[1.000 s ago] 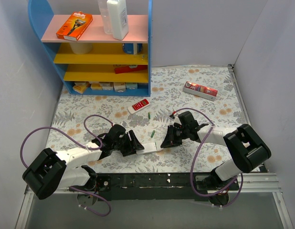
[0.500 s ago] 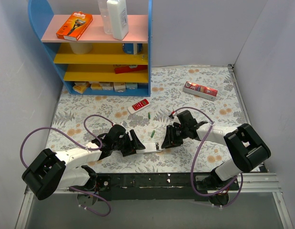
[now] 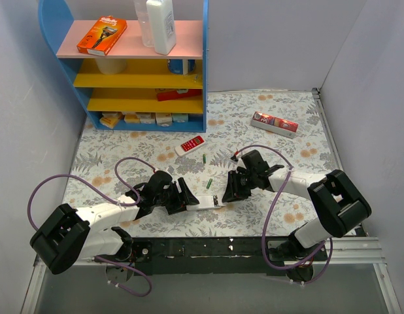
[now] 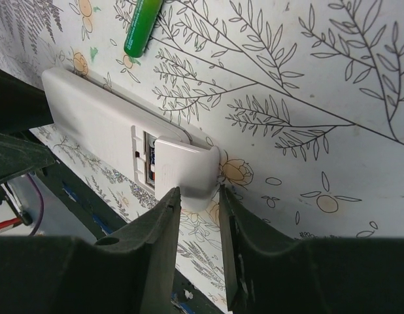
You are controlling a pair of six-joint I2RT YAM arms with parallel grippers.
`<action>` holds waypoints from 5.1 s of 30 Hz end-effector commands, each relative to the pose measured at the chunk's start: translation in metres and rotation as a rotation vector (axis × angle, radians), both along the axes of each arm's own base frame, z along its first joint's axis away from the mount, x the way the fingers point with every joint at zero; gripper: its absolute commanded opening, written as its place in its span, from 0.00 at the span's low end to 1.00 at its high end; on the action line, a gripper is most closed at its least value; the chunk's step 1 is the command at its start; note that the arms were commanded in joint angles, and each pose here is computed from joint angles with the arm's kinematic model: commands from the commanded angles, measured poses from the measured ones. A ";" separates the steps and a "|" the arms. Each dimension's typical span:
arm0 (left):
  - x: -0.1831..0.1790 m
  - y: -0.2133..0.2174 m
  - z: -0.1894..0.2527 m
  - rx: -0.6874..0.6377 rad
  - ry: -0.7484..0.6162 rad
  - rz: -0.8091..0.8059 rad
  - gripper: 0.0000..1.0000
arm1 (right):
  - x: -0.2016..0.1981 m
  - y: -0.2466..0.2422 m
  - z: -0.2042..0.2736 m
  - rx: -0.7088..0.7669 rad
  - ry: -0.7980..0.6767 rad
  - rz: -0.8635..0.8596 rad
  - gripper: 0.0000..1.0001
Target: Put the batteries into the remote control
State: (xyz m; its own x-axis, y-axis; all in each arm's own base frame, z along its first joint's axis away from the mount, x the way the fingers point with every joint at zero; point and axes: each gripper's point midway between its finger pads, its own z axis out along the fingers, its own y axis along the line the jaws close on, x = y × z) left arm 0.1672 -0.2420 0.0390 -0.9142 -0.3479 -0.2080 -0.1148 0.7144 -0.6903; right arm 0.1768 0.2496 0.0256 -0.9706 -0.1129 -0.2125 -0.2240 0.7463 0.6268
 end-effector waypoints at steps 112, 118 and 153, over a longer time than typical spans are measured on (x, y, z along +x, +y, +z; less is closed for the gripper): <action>-0.013 0.021 -0.029 0.139 0.043 0.020 0.61 | 0.010 0.031 0.023 -0.203 -0.510 0.609 0.43; -0.014 0.020 -0.030 0.141 0.047 0.017 0.58 | 0.000 0.031 0.013 -0.213 -0.495 0.643 0.42; -0.021 0.016 -0.030 0.135 0.059 0.008 0.41 | -0.007 0.021 0.006 -0.412 -0.404 0.218 0.37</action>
